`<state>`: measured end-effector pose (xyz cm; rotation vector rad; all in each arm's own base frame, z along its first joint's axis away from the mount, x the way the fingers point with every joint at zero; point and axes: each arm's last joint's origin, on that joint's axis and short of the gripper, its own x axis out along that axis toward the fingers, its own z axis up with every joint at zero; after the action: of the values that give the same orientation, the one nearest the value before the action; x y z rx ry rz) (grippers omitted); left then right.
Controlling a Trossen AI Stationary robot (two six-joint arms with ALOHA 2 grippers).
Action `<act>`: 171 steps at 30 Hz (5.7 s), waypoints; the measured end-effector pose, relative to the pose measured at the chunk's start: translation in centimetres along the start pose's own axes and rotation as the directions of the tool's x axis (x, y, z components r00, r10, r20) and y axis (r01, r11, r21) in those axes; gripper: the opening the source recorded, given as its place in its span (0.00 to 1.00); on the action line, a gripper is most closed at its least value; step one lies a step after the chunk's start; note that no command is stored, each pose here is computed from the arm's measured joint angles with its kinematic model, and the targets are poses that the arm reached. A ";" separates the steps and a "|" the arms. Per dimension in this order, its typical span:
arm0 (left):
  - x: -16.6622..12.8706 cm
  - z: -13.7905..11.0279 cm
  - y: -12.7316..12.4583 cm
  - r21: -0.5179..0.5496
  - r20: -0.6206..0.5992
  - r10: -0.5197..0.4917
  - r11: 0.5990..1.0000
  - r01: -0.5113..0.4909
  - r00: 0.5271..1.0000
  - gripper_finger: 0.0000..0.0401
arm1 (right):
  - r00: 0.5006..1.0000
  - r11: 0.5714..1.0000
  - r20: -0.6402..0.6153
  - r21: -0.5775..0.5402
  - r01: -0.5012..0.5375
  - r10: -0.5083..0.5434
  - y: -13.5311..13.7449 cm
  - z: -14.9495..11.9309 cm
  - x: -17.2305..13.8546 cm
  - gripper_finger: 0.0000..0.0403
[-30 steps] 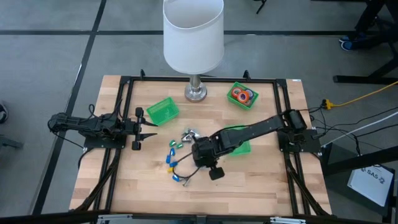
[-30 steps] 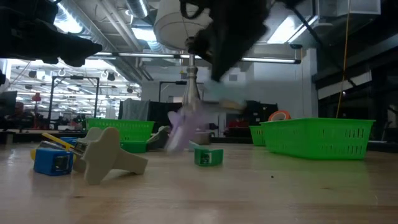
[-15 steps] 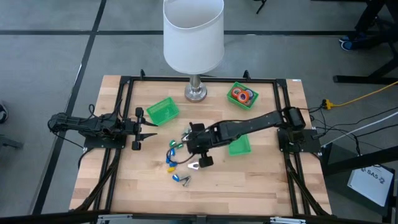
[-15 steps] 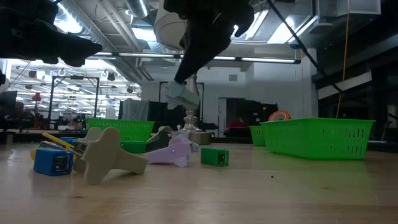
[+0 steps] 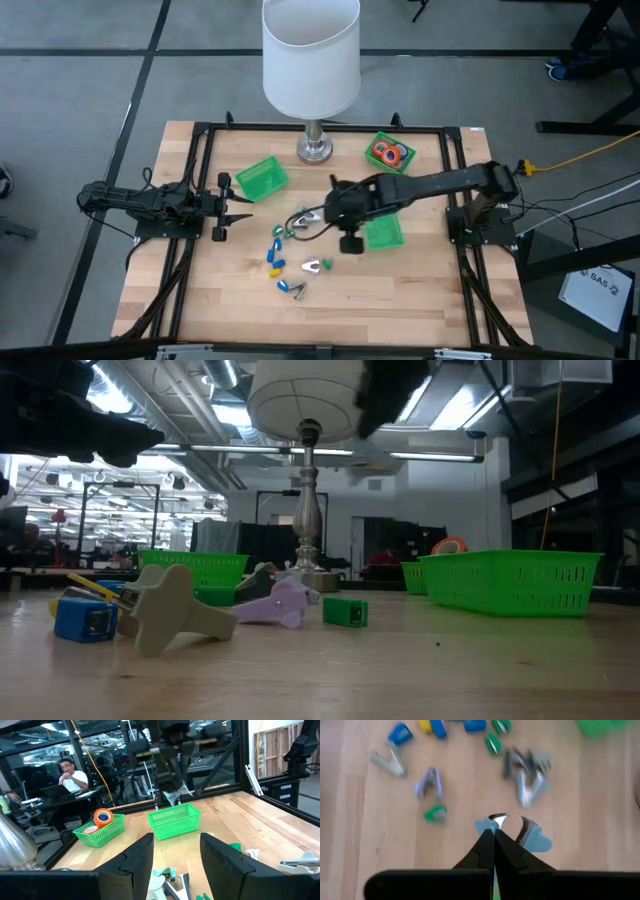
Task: Pick and place Stapler, Stapler remover, tape
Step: Put the light blue staple remover into the bottom right green bin, then put the black staple remover into the bottom right green bin
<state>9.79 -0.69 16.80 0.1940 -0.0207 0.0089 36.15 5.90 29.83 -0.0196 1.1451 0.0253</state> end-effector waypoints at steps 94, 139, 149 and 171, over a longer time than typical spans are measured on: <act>0.0 0.0 0.0 0.000 0.000 -0.003 1.000 0.003 1.000 0.39 | 0.984 0.973 0.060 -0.154 0.174 -0.166 -2.9 1.0 17.6 0.22; 0.0 0.0 0.0 0.000 0.000 -0.002 1.000 0.002 1.000 0.39 | 0.989 0.990 -0.033 0.005 0.144 -0.144 -6.0 -5.1 4.7 0.00; 0.0 0.0 0.0 0.000 0.001 -0.002 1.000 0.002 1.000 0.39 | 0.999 0.975 -0.044 0.221 0.040 -0.031 -5.6 -10.7 3.6 0.00; 0.0 0.0 0.0 0.000 0.000 -0.002 1.000 0.002 1.000 0.39 | 0.993 0.950 -0.113 0.307 0.065 -0.032 -5.7 -14.8 4.5 0.20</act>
<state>9.79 -0.70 16.79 0.1940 -0.0209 0.0067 24.68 -0.19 19.66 0.2335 1.2450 -0.2023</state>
